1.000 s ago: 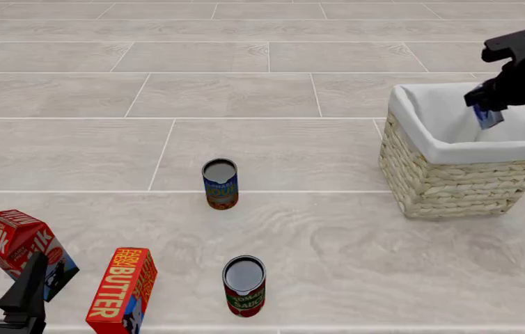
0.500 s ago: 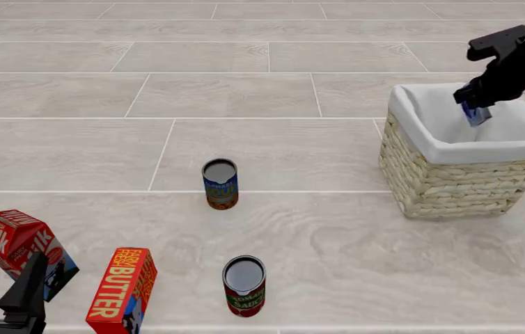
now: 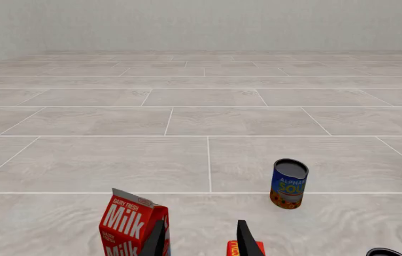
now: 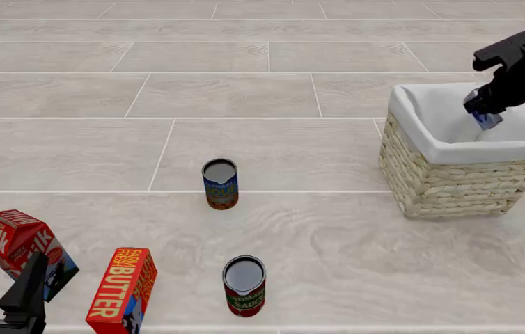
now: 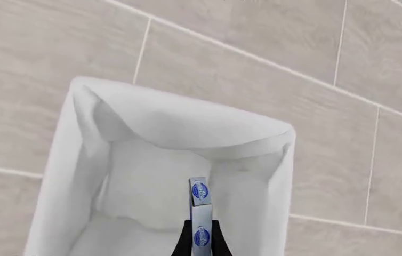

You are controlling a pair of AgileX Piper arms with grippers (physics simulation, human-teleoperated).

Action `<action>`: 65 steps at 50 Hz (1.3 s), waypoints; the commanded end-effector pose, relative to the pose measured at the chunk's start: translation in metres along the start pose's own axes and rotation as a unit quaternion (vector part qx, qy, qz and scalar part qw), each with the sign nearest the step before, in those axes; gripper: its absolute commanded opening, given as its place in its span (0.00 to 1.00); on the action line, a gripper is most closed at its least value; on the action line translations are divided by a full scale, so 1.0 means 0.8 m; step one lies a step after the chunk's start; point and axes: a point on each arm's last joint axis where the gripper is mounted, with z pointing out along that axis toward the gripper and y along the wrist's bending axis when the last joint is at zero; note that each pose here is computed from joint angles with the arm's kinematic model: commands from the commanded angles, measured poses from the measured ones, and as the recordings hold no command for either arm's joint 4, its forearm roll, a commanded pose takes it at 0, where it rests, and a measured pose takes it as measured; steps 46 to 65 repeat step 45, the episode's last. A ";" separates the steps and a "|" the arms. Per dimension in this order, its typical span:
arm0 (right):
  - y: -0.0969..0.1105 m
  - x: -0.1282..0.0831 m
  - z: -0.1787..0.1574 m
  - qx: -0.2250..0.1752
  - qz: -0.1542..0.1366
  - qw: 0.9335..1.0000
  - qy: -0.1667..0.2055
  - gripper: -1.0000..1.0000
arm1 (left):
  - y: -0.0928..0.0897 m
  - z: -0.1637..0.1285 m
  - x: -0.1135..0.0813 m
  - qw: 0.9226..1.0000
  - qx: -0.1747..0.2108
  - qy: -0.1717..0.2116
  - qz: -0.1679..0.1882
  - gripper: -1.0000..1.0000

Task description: Pick the cream cheese and place it in the basket.

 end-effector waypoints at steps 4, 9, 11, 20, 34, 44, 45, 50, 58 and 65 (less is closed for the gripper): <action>-0.003 0.000 -0.005 0.009 -0.013 1.000 -0.009 0.00 | 0.000 0.000 0.000 1.000 0.000 0.000 0.000 1.00; -0.003 -0.002 -0.005 0.008 -0.010 1.000 -0.009 1.00 | 0.000 0.000 0.000 1.000 0.000 0.000 0.000 1.00; -0.003 -0.003 -0.005 0.008 -0.010 1.000 -0.010 1.00 | 0.000 0.000 0.000 1.000 0.000 0.000 0.000 1.00; 0.002 -0.013 -0.005 0.005 -0.006 1.000 -0.016 1.00 | 0.000 0.000 0.000 1.000 0.000 0.000 0.000 1.00; 0.027 -0.032 -0.023 0.001 0.003 0.999 -0.044 1.00 | 0.000 0.000 0.000 1.000 0.000 0.000 0.000 1.00; 0.043 -0.028 -0.070 0.009 0.016 0.997 -0.079 1.00 | 0.000 0.000 0.000 1.000 0.000 0.000 0.000 1.00; 0.043 -0.028 -0.070 0.009 0.016 0.997 -0.079 1.00 | 0.000 0.000 0.000 1.000 0.000 0.000 0.000 1.00; 0.043 -0.028 -0.070 0.009 0.016 0.997 -0.079 1.00 | 0.000 0.000 0.000 1.000 0.000 0.000 0.000 1.00; 0.043 -0.028 -0.070 0.009 0.016 0.997 -0.079 1.00 | 0.000 0.000 0.000 1.000 0.000 0.000 0.000 1.00; 0.043 -0.028 -0.070 0.009 0.016 0.997 -0.079 1.00 | 0.000 0.000 0.000 1.000 0.000 0.000 0.000 1.00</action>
